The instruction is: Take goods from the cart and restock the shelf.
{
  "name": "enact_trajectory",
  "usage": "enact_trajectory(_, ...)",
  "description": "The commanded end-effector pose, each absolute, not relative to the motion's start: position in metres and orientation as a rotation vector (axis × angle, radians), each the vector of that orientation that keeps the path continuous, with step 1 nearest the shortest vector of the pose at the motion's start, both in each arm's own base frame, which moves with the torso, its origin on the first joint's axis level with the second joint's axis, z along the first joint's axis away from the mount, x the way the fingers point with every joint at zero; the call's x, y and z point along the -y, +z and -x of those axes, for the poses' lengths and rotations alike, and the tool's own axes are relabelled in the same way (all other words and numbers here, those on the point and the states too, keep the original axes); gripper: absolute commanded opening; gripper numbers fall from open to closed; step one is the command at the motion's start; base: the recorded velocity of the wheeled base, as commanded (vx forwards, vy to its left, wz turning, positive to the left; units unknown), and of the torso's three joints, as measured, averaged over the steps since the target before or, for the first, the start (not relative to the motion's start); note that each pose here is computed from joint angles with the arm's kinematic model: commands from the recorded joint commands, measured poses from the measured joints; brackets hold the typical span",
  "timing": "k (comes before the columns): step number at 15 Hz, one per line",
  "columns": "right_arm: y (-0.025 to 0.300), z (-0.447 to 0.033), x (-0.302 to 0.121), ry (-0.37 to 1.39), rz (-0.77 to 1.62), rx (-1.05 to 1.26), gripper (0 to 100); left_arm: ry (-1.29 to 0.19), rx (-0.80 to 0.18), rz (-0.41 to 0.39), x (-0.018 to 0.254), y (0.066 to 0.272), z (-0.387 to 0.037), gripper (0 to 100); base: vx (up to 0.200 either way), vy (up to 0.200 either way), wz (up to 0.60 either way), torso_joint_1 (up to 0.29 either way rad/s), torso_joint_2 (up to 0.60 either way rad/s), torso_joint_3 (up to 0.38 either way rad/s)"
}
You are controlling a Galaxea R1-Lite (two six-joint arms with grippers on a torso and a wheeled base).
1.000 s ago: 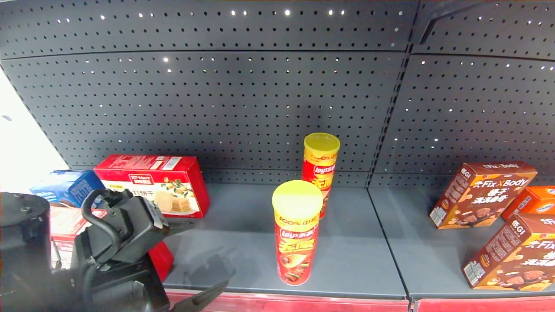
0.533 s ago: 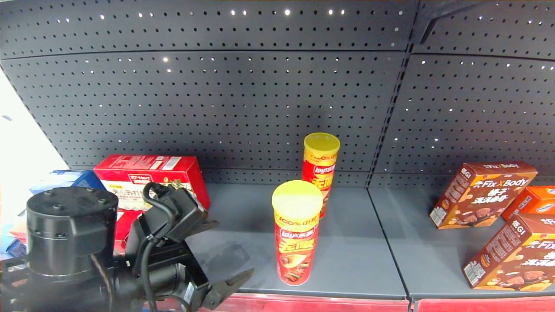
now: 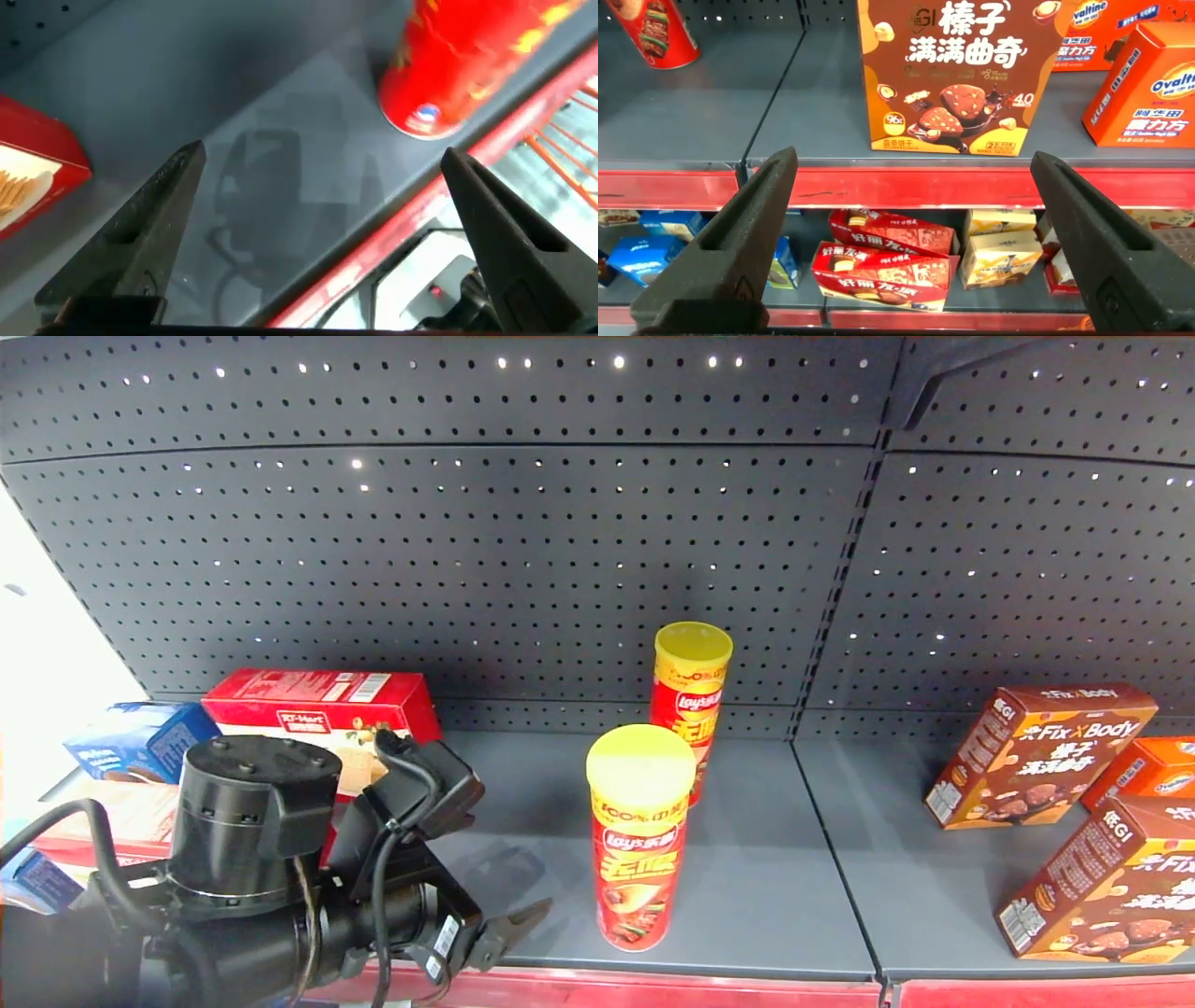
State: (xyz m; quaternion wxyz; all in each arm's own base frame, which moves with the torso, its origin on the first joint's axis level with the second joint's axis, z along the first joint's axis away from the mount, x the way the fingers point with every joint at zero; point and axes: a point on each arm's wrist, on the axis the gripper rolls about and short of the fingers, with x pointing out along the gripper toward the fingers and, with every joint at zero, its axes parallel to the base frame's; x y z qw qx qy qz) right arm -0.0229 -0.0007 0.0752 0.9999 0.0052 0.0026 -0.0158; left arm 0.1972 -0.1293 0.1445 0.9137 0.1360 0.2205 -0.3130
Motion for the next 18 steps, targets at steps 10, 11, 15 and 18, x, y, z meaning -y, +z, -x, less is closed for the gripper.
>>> enact_trajectory(10,0.075,0.023,0.001,-0.031,-0.011,-0.008,100,-0.558,-0.505,-0.257,0.143,0.132,-0.217,100,0.0,0.0,0.0,0.0,0.0,0.0)
enact_trajectory(11,0.075,0.023,0.001,-0.031,-0.011,-0.008,100,-0.55,-0.501,-0.243,0.144,0.132,-0.218,100,0.0,0.0,0.0,0.0,0.0,0.0)
enact_trajectory(15,0.075,0.023,0.001,-0.029,-0.011,-0.008,100,-0.551,-0.487,-0.186,0.156,0.135,-0.222,100,0.0,0.0,0.0,0.0,0.0,0.0)
enact_trajectory(18,0.075,0.023,0.001,-0.032,-0.011,-0.007,100,-0.566,-0.485,-0.189,0.16,0.135,-0.221,100,0.0,0.0,0.0,0.0,0.0,0.0)
